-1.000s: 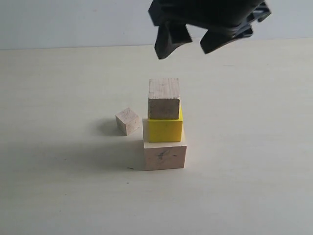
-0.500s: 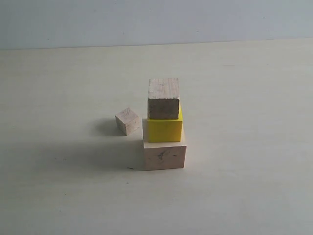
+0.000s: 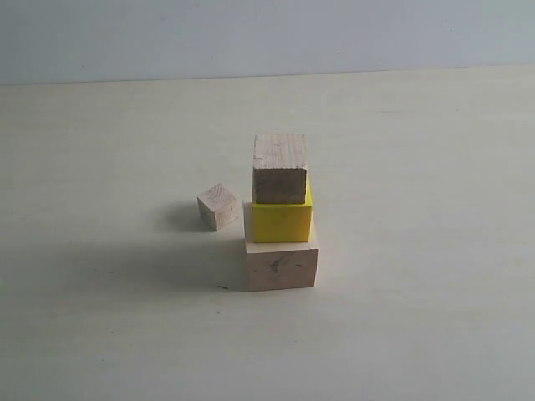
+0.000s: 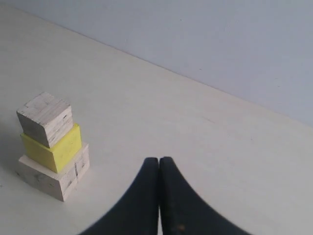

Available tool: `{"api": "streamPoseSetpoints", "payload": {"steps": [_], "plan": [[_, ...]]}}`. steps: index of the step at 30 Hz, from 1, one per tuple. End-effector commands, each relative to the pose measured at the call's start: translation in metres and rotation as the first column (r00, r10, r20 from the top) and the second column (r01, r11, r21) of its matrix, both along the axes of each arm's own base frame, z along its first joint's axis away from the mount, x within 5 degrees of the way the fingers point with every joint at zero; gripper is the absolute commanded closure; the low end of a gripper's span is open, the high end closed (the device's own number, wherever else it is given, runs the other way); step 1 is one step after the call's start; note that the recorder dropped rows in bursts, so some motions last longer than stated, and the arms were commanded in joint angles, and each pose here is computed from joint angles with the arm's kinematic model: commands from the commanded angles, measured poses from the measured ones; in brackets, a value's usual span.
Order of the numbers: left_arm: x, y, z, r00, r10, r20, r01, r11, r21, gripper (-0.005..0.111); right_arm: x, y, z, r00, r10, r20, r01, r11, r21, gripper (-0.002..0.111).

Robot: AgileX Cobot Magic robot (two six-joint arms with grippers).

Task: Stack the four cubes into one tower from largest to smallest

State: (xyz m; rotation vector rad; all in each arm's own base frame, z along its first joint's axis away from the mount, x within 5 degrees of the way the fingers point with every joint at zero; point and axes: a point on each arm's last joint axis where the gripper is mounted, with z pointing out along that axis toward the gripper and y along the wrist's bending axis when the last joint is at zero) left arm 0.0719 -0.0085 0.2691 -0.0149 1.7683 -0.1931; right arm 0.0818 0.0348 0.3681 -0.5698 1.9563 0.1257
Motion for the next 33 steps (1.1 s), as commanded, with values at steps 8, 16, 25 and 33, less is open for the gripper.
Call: {"api": "streamPoseSetpoints", "payload": {"steps": [8,16,25,33], "plan": [[0.046,-0.015,0.061,0.997,-0.063,-0.037,0.063,0.998,0.008,0.107,-0.018,-0.012,-0.023,0.995,0.006,0.102,-0.012,0.998,0.064,0.108],[0.078,-0.024,0.1,0.997,-0.074,-0.017,0.075,0.997,0.005,0.107,-0.019,-0.012,-0.036,0.994,0.007,0.109,-0.015,0.997,0.075,0.108],[0.088,-0.026,0.124,0.997,-0.075,0.026,0.075,0.997,-0.002,0.107,-0.028,-0.017,-0.047,0.99,0.011,0.137,-0.024,0.995,0.094,0.108],[0.088,-0.026,0.124,0.997,-0.075,0.026,0.075,0.997,-0.002,0.107,-0.033,-0.02,-0.061,0.985,0.02,0.17,-0.04,0.993,0.112,0.108]]}}
